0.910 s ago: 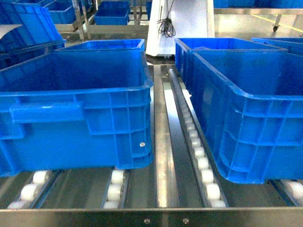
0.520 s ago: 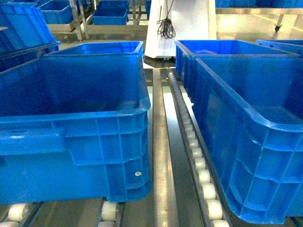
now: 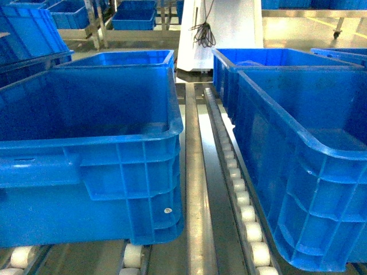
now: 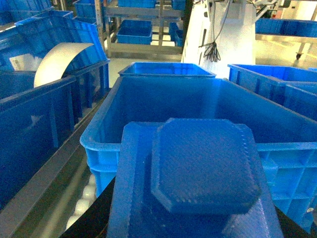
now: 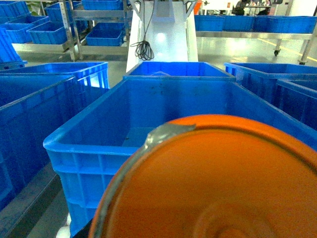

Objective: Sort blue parts and orange caps into right shelf containers

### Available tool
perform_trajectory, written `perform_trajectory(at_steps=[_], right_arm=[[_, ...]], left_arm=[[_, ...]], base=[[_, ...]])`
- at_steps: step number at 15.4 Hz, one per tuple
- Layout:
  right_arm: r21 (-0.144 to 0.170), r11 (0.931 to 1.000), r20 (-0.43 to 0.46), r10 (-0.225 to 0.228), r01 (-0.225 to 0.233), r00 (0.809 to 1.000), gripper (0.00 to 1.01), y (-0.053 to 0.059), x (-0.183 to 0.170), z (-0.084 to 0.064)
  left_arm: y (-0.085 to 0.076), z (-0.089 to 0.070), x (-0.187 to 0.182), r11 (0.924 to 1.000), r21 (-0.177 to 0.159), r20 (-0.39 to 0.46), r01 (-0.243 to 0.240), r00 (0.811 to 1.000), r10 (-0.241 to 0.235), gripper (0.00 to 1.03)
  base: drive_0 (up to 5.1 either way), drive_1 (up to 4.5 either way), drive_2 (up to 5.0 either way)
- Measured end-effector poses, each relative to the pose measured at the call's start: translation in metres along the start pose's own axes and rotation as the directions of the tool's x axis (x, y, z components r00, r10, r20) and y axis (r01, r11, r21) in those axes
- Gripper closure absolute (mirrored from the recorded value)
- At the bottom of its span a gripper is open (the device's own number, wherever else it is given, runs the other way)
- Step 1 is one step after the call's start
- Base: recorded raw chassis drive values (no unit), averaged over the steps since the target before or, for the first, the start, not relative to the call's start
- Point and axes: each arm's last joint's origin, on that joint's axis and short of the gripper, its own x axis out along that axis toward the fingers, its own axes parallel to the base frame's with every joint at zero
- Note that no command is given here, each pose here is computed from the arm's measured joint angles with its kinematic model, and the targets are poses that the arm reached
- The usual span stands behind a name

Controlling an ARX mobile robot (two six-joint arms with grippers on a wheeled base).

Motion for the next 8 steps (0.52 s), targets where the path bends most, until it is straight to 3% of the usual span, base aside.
perform_trajectory(at_steps=[8], right_arm=[[0.0,1.0,0.0,0.0,0.0,1.0,0.58,0.0,0.0,0.0]], left_arm=[[0.0,0.0,0.0,1.0,0.0,0.0,0.0,1.0,0.0,0.61]], base=[[0.0,0.0,0.0]])
